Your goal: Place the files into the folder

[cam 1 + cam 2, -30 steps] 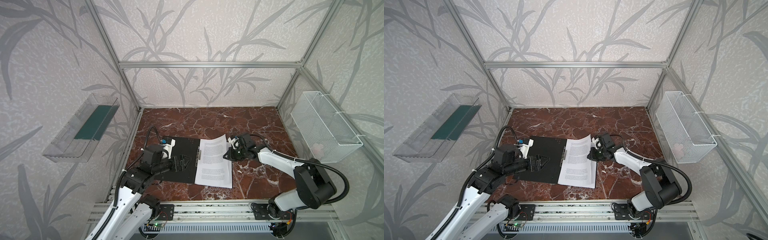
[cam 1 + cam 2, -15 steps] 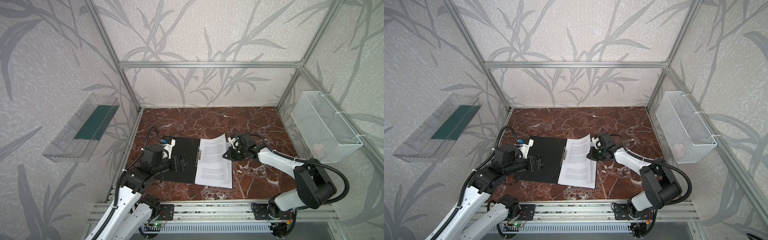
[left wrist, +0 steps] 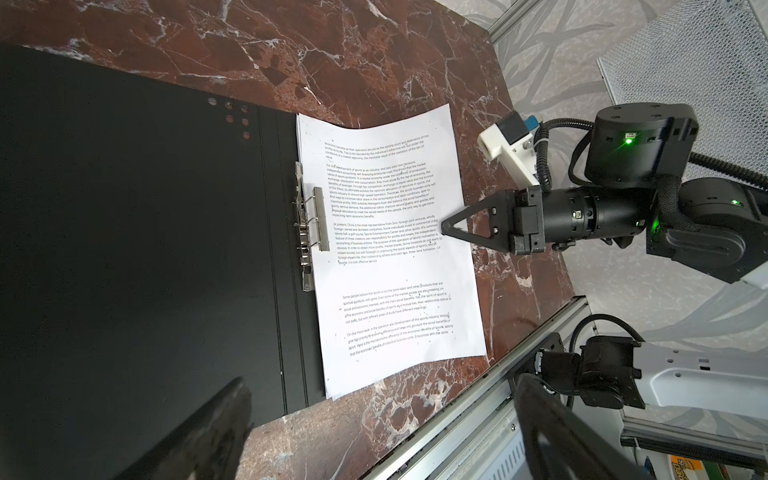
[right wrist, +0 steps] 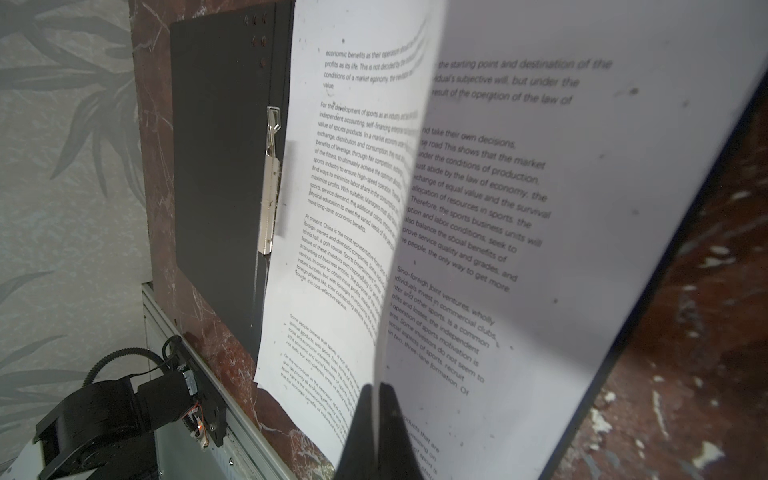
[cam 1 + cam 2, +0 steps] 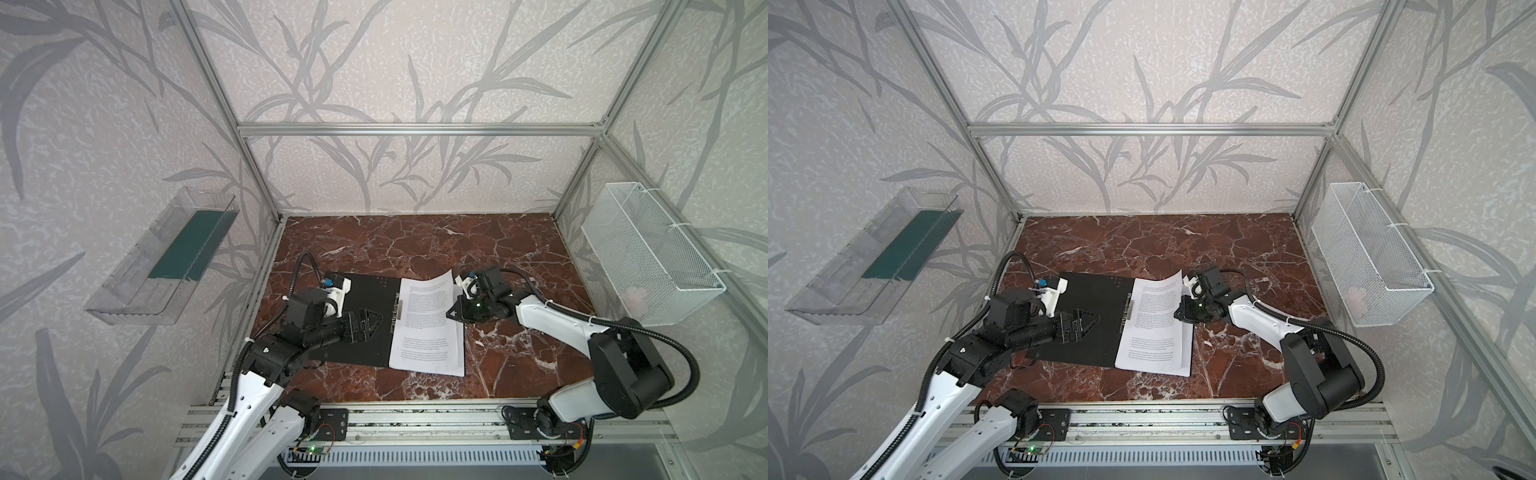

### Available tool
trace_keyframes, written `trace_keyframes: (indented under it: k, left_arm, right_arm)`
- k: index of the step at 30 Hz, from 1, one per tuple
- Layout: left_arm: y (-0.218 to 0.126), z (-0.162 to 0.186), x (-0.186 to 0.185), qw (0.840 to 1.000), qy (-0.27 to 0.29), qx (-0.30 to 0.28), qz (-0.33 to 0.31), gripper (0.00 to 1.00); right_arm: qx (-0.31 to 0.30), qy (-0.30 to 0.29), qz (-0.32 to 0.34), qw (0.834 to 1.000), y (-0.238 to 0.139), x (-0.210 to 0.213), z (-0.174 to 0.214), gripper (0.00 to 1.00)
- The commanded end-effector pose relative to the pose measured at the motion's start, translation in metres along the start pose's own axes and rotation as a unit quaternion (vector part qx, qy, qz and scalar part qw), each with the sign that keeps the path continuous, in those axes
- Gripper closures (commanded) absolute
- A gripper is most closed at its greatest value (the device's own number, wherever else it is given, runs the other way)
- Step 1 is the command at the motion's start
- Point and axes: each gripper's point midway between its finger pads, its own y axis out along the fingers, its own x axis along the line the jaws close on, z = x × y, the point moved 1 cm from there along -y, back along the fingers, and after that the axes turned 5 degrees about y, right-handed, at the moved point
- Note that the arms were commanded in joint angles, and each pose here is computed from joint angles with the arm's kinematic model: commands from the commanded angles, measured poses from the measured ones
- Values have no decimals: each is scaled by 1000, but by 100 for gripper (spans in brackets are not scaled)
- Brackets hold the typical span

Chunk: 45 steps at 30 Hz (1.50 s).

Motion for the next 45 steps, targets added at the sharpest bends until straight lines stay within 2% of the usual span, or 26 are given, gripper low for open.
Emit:
trace_keyframes:
  k: [1, 6, 7, 13, 19, 22, 24, 29, 33, 45]
  left_arm:
    - [1, 4, 2, 1000, 7, 5, -3, 1]
    - [2, 4, 3, 1000, 7, 6, -3, 1]
    - [2, 3, 2, 1000, 7, 5, -2, 1]
    - [9, 1, 4, 1000, -22, 0, 0, 1]
    - [47, 1, 8, 996, -88, -4, 30, 1]
    - [69, 3, 12, 996, -82, 6, 16, 1]
    - [85, 5, 15, 997, -77, 16, 8, 1]
    - [124, 18, 27, 995, -59, 82, -25, 1]
    - [143, 23, 38, 992, -51, 103, -45, 1]
    - [186, 44, 39, 983, -52, 175, -26, 1]
  right_arm:
    - [0, -11, -3, 1000, -6, 5, 3, 100]
    - [1, -9, -4, 1000, -3, 4, 2, 100]
    - [3, -9, -4, 1000, -3, 3, 3, 96]
    - [-7, -8, 7, 1000, -6, 1, 0, 58]
    - [-45, 6, 50, 998, -23, -17, -9, 19]
    - [-70, 23, 78, 994, -34, -36, -13, 5]
    - [-75, 34, 87, 993, -37, -47, -13, 0]
    - [-69, 49, 71, 994, -32, -53, -9, 1]
    - [-61, 54, 56, 995, -24, -53, -7, 1]
    - [-48, 75, 33, 995, -8, -58, -15, 1]
